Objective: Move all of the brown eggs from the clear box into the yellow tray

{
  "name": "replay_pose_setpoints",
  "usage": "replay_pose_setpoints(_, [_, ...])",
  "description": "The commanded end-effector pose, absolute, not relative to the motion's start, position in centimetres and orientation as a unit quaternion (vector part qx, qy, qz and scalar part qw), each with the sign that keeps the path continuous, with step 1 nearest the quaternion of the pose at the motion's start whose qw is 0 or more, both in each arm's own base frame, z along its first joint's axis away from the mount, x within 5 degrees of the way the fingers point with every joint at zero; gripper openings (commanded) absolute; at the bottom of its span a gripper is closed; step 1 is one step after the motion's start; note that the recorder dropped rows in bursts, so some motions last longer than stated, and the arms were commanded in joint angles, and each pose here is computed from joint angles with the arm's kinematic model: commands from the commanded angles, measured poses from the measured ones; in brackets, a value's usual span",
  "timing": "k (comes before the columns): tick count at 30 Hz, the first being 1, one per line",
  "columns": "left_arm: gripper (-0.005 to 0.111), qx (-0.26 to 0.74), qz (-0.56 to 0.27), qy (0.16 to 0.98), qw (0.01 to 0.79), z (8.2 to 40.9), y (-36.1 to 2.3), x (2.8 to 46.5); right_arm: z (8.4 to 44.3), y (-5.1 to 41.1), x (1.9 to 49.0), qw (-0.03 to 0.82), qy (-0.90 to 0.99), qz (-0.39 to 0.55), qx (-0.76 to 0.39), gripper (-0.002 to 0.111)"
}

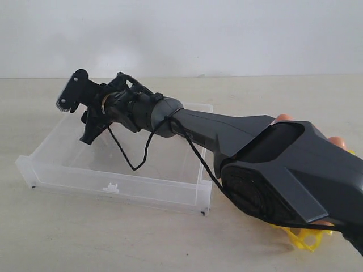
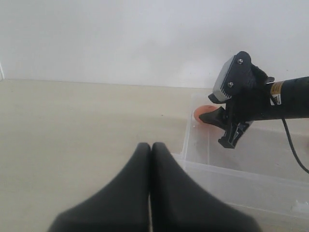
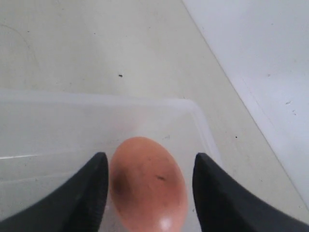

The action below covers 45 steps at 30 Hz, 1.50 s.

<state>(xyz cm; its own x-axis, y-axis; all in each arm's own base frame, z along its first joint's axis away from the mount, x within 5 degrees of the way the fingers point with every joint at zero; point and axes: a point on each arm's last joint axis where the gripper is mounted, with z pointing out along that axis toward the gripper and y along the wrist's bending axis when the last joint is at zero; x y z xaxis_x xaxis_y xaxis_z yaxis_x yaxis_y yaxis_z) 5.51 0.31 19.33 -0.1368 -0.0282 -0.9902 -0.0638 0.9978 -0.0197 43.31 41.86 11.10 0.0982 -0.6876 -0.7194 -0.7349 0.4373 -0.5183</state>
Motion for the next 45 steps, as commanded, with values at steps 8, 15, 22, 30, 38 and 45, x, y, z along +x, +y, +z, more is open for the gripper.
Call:
replay_pose_setpoints(8, [-0.004, -0.029, 0.015, 0.756, 0.653, 19.2, 0.3, 5.5, 10.8, 40.7, 43.4, 0.457, 0.738, 0.025, -0.497, 0.017])
replay_pose_setpoints(15, [-0.004, -0.029, 0.015, 0.756, 0.654, 19.2, 0.3, 5.5, 12.4, 41.0, 42.8, 0.451, 0.754, 0.037, -0.477, 0.013])
replay_pose_setpoints(22, [-0.004, -0.029, 0.015, 0.756, 0.654, 19.2, 0.3, 5.5, 13.7, 41.5, 41.8, 0.435, 0.779, 0.053, -0.449, 0.023])
replay_pose_setpoints(30, [-0.004, -0.029, 0.015, 0.756, 0.654, 19.2, 0.3, 5.5, 15.4, 41.3, 40.9, 0.408, 0.793, 0.04, -0.451, 0.023])
replay_pose_setpoints(38, [-0.004, -0.029, 0.015, 0.756, 0.654, 19.2, 0.3, 5.5, 16.6, 41.6, 41.0, 0.433, 0.794, 0.066, -0.421, 0.072])
replay_pose_setpoints(45, [-0.004, -0.029, 0.015, 0.756, 0.654, 19.2, 0.3, 5.5, 17.3, 42.4, 41.2, 0.483, 0.767, 0.096, -0.413, 0.06])
